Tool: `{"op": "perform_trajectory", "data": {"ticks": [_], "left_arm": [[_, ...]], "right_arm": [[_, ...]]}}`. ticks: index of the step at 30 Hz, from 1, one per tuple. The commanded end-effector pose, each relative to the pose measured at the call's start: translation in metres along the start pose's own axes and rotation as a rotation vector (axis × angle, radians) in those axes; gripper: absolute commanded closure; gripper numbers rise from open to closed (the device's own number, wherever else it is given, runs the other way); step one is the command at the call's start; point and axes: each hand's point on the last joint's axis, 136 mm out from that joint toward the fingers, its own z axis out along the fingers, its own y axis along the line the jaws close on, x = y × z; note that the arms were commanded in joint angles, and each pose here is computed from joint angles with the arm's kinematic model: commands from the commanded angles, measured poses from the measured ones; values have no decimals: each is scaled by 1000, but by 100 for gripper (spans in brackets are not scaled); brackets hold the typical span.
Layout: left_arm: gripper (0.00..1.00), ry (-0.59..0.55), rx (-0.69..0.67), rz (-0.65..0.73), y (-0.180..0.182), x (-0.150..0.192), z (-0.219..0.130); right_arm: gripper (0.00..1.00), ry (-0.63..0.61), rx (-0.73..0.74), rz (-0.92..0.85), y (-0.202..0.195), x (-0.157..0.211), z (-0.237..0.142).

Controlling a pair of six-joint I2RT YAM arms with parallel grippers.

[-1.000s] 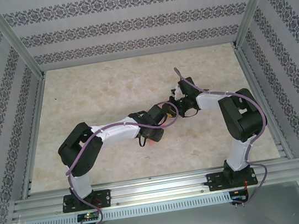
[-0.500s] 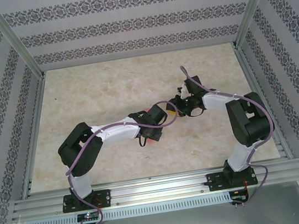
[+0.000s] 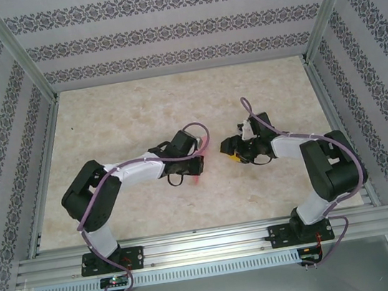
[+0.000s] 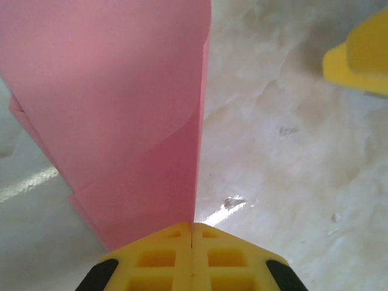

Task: Fold a paper plane with a square sheet of paper (fold left side to right side)
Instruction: Fold the wing for the fifth time at the center of the table.

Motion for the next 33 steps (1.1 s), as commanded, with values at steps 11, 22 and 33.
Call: {"op": "perform_trajectory", "data": {"ticks": [11,22,33], "left_arm": [[100,-82,261,-188,-17,-21,-5],[100,-99,315,-281,-10,-21,1],[100,-95,334,-339,-2,-19,9]], "right_arm": [[43,-7,-73,-100,37,3,29],[52,21,-68,-78,41,3,54],[58,38,-31,-67,34,2,69]]}}
